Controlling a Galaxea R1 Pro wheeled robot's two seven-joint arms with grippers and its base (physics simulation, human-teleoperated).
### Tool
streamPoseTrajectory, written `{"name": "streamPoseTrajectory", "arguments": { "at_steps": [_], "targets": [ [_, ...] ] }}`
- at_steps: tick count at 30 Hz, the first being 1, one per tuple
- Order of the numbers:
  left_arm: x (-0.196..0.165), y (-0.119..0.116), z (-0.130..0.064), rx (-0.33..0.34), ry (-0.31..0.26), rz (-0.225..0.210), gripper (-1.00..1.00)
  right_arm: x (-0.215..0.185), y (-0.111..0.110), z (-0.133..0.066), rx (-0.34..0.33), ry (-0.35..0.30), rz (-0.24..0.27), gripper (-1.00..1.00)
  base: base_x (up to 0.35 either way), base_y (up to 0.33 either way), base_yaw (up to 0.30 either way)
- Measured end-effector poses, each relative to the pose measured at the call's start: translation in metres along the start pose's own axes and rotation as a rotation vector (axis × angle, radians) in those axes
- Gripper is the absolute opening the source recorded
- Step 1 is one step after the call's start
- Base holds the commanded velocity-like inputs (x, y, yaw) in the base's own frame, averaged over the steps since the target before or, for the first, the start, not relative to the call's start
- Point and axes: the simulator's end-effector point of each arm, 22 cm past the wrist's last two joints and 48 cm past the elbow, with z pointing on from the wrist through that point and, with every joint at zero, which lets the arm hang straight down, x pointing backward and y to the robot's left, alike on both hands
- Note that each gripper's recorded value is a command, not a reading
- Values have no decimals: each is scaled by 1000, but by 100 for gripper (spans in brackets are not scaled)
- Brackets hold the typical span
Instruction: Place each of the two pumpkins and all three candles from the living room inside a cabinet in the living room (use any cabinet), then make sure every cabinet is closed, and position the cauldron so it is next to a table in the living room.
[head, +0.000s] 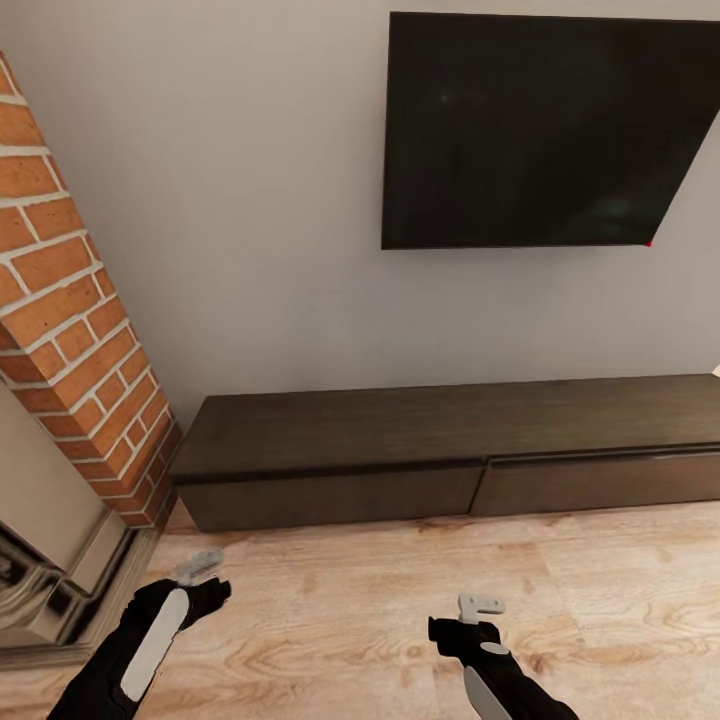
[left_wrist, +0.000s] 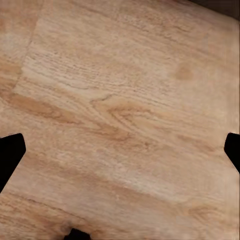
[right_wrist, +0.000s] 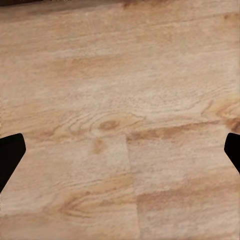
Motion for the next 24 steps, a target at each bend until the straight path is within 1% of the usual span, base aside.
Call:
{"name": "streamPoseTrajectory", "arguments": {
  "at_steps": [1,2,3,4,5,6,8,10,14,16,19,24],
  "targets": [
    [-14,-14,-24,61,27,14,100,0,0,0,0,-1,3,100,0,0,0],
    [-25,-18,-34,83,16,10,100,0,0,0,0,-1,3,100,0,0,0],
    [-42,-20,-49,116,-9,-14,100,-1,0,0,0,-4,6,100,0,0,0],
    [-65,-17,-68,151,-50,-57,100,-3,2,0,-9,-13,11,100,0,0,0],
    [-77,-15,-78,172,-72,-84,100,-4,5,0,-23,-19,15,100,0,0,0],
    [-86,-15,-86,198,-88,-111,100,-6,11,0,-53,-26,18,100,0,0,0],
    [-91,-20,-93,237,-93,-135,100,-7,21,-1,-98,-31,20,100,0,0,0],
    [-90,-23,-95,254,-89,-141,100,-7,24,-1,-114,-32,20,100,0,0,0],
    [-88,-35,-97,290,-77,-142,100,-7,26,-1,-125,-35,20,100,0,0,0],
    [-87,-39,-98,315,-70,-155,100,-9,26,-1,-125,-44,23,100,0,0,0],
    [-84,-50,-99,373,-53,-179,100,-8,26,2,-125,-54,24,100,0,0,0],
    [-83,-51,-97,394,-49,-193,100,-7,26,5,-125,-56,28,100,0,0,0]
  ]
}}
